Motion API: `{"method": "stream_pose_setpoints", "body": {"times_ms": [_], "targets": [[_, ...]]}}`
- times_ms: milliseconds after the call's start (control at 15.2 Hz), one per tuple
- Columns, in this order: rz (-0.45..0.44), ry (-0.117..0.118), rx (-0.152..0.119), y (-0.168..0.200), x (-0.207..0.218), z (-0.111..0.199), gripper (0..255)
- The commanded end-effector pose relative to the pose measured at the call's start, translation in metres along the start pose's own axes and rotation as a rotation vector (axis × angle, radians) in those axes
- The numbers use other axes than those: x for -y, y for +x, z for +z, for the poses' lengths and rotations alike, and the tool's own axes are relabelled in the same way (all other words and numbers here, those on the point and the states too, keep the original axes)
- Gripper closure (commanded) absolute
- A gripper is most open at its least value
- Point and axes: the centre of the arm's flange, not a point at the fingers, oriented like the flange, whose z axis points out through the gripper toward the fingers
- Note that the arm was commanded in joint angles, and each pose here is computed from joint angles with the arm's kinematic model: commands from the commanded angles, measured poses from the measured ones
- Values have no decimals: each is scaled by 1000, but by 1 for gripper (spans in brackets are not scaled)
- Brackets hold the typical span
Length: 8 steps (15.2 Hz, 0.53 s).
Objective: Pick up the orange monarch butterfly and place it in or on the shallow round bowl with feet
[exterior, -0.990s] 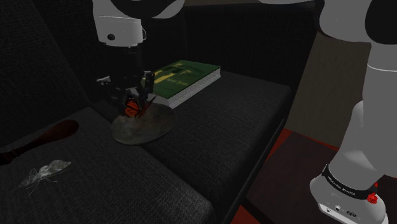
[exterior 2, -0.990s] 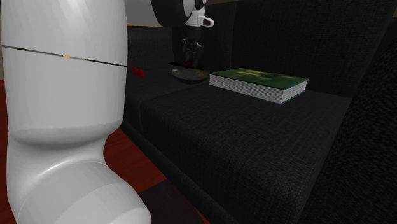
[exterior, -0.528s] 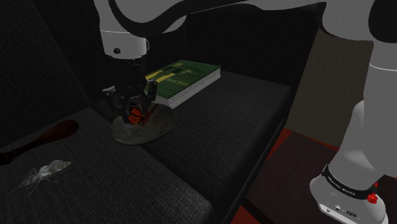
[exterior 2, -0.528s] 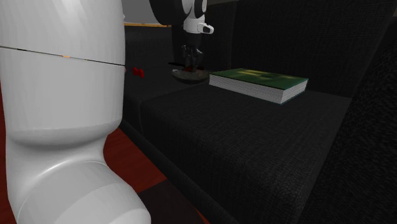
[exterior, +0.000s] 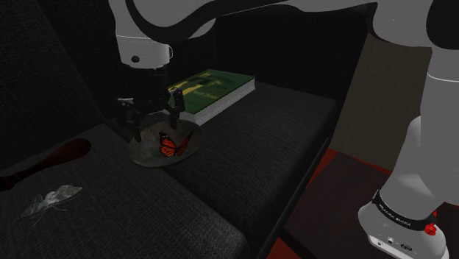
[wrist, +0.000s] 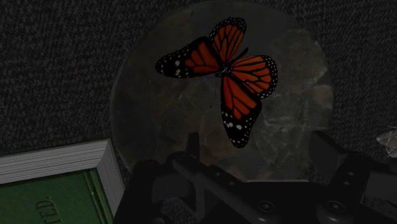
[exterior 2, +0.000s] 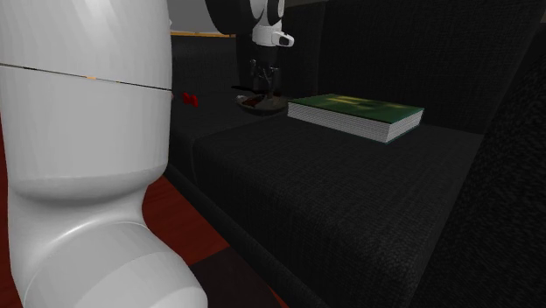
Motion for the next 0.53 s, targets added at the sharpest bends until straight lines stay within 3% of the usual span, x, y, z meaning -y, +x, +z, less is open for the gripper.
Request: {"method": "stream_pose_setpoints", "body": {"times_ms": [0,66,330,462], "targets": [[0,0,0,0,0,0,0],[0,0,0,0,0,0,0],[0,0,0,0,0,-50,0],[0,0,0,0,0,-50,0]]}}
